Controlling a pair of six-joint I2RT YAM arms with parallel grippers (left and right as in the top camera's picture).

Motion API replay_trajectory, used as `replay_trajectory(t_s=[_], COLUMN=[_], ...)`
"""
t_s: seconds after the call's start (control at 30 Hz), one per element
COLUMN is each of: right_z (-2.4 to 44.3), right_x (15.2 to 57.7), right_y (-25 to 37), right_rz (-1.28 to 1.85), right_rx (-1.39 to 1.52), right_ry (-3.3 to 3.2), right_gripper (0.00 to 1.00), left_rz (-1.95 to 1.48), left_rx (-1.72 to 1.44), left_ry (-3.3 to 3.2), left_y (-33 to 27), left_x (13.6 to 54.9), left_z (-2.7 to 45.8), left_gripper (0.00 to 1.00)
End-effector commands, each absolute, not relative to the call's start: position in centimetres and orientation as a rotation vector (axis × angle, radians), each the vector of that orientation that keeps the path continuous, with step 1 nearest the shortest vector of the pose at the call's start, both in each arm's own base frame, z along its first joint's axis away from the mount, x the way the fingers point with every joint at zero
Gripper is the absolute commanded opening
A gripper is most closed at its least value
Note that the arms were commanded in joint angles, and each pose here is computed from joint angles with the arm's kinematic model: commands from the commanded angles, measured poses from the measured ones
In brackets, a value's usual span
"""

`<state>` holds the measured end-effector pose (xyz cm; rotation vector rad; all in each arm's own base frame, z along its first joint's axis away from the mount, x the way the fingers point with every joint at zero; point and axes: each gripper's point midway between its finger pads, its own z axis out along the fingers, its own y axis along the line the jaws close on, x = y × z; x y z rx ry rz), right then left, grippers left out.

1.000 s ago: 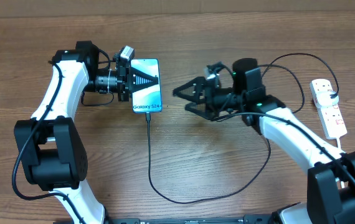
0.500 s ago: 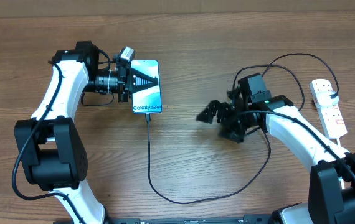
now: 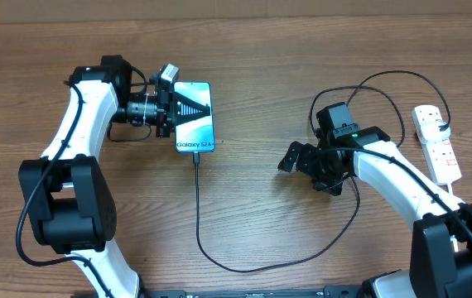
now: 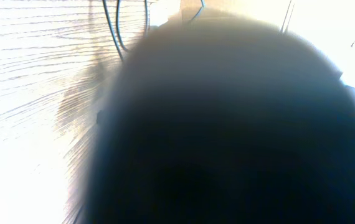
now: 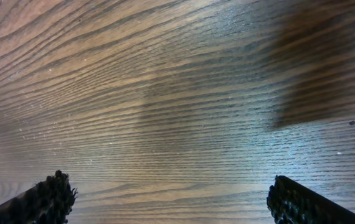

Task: Plug charger to phone and switch on socket

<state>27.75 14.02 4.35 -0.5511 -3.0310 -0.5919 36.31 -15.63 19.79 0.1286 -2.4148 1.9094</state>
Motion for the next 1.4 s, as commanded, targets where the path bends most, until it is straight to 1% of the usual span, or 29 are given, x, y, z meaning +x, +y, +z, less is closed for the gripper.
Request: replay_trajectory(t_s=[0.0,0.2,0.27,0.3,0.33,0.43,0.47,0.5,0.53,0.6,0.67,0.7,0.73,0.77,0.8,0.83,0.87,0.93,1.03,1.13,1.2,1.37], right_z=[4.9,5.0,5.0,5.0,5.0,5.0,5.1,5.1,5.2,5.2,5.2,5.2,5.2,5.3,5.3,5.6,6.1,8.5,12.1,16.0,18.4,19.0], right_x=[28.3,28.3,28.2,28.2,28.2,28.2,28.2,28.2,28.1,28.1,28.1,28.1,28.2,28.2,28.3,28.4,28.4,28.3,28.1,26.9,25.8,25.4], right_y=[13.8,13.9,14.1,14.1,14.1,14.1,14.2,14.3,14.4,14.6,14.6,14.6,14.6,14.6,14.6,14.8,15.4,18.1,20.7,23.0,24.0,25.1], right_rz=[-0.589,-0.598,-0.612,-0.613,-0.612,-0.614,-0.622,-0.633,-0.644,-0.657,-0.656,-0.657,-0.661,-0.664,-0.667,-0.692,-0.759,-1.048,-1.355,-1.691,-1.879,-1.916], right_rx=[-0.545,-0.543,-0.54,-0.54,-0.54,-0.539,-0.537,-0.535,-0.533,-0.53,-0.529,-0.53,-0.529,-0.529,-0.53,-0.515,-0.443,-0.177,0.056,0.34,0.468,0.533], right_ry=[-3.067,-3.062,-3.055,-3.055,-3.055,-3.054,-3.05,-3.045,-3.039,-3.032,-3.032,-3.032,-3.036,-3.038,-3.04,-3.035,-3.023,-2.957,-2.843,-2.658,-2.505,-2.463], right_gripper=[1.0,1.0,0.93,0.87,0.79,0.65,0.55,0.51,0.45,0.24,0.1,0.07,0.07,0.11,0.2,0.33,0.38,0.41,0.42,0.44,0.49,0.52], left_rz=[1.968,1.967,1.968,1.968,1.968,1.968,1.967,1.968,1.968,1.968,1.968,1.968,1.968,1.968,1.969,1.969,1.969,1.969,1.971,1.974,1.975,2.003], left_rx=[0.072,0.071,0.072,0.072,0.072,0.072,0.071,0.072,0.072,0.072,0.072,0.072,0.072,0.072,0.071,0.071,0.072,0.071,0.069,0.063,0.061,0.058], left_ry=[-2.432,-2.432,-2.432,-2.432,-2.432,-2.432,-2.432,-2.432,-2.432,-2.431,-2.431,-2.431,-2.431,-2.431,-2.43,-2.43,-2.43,-2.43,-2.432,-2.436,-2.437,-2.418], left_y=[-15.7,-15.7,-15.7,-15.7,-15.7,-15.7,-15.7,-15.7,-15.7,-15.7,-15.7,-15.7,-15.7,-15.7,-15.7,-15.7,-15.7,-15.7,-15.7,-15.7,-15.7,-15.7], left_x=[36.1,36.1,36.1,36.1,36.1,36.1,36.1,36.1,36.1,36.1,36.1,36.1,36.1,36.1,36.1,36.1,36.1,36.1,36.1,36.2,36.2,36.2], left_z=[21.8,21.8,21.8,21.8,21.8,21.8,21.8,21.8,21.8,21.8,21.8,21.8,21.8,21.8,21.8,21.8,21.8,21.8,21.8,21.8,21.8,22.2], left_gripper=[0.04,0.04,0.04,0.04,0.04,0.04,0.04,0.04,0.04,0.04,0.04,0.04,0.04,0.04,0.04,0.04,0.04,0.04,0.04,0.04,0.04,0.04])
